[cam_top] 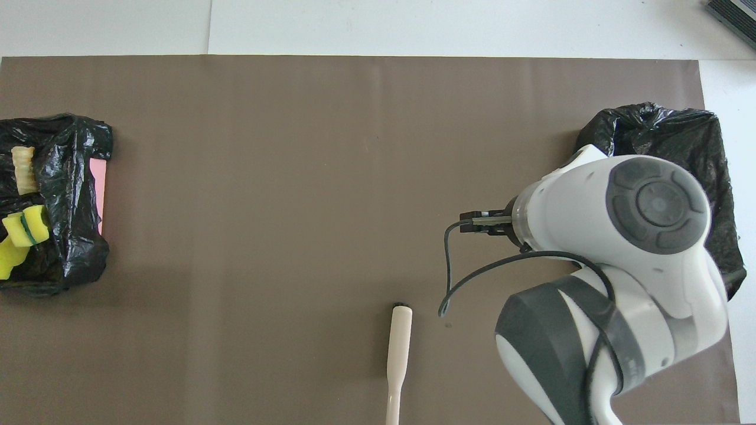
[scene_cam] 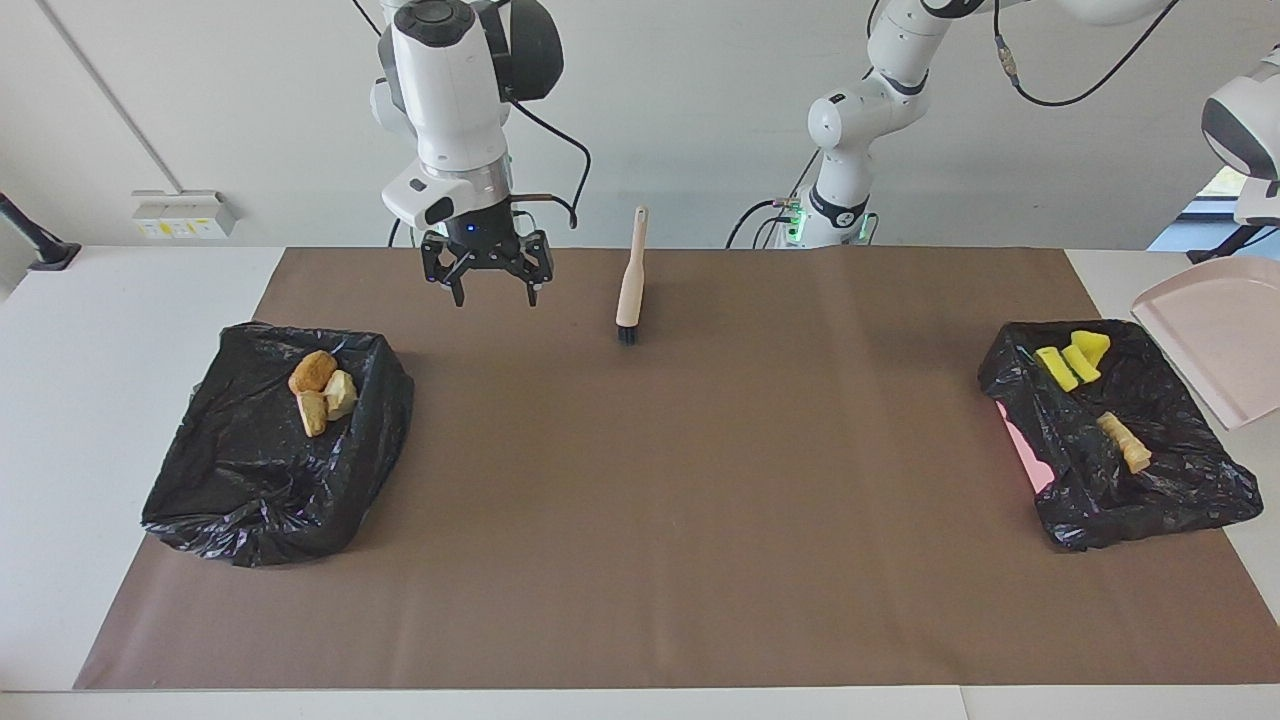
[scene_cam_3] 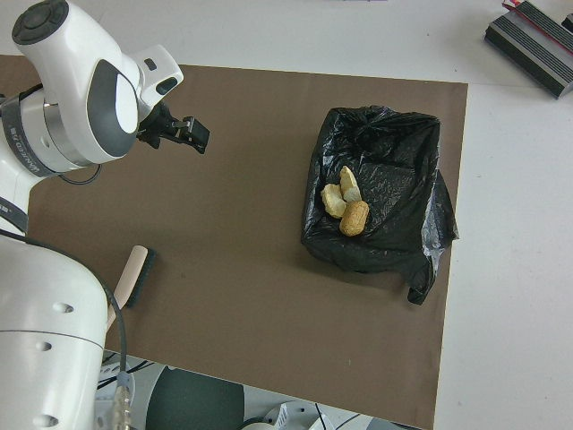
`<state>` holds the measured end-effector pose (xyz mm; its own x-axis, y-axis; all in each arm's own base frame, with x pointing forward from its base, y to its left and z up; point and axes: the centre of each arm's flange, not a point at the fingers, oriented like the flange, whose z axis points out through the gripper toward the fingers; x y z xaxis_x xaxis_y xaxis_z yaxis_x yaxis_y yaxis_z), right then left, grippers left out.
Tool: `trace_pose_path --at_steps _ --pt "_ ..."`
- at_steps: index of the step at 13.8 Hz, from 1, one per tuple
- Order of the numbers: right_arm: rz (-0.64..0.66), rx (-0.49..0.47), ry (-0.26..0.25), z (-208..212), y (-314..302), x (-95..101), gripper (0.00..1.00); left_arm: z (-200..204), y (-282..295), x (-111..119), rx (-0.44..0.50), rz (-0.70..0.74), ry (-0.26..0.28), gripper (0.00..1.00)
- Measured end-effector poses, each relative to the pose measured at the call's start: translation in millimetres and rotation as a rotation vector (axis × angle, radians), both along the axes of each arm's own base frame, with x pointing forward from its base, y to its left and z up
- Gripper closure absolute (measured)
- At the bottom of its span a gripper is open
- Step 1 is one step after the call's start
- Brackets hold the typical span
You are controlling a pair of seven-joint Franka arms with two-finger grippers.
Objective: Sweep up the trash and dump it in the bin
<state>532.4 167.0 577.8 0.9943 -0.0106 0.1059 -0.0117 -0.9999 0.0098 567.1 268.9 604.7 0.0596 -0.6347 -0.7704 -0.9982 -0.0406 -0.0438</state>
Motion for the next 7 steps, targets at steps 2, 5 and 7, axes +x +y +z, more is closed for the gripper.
trace_pose_path --at_steps 2,5,7 --pt "-0.016 -0.002 -0.005 19.1 -9.7 1.5 0.0 18.8 -5.6 -7.7 -0.008 0.01 -0.046 0.68" --pt "-0.044 -0.02 -0.006 42.3 -26.3 2.0 0.0 33.1 -19.2 -13.4 -0.082 0.022 -0.109 0.68" --pt "-0.049 -0.033 0.008 56.2 -44.9 1.6 0.0 32.0 -31.6 -11.8 -0.174 0.053 -0.168 0.68"
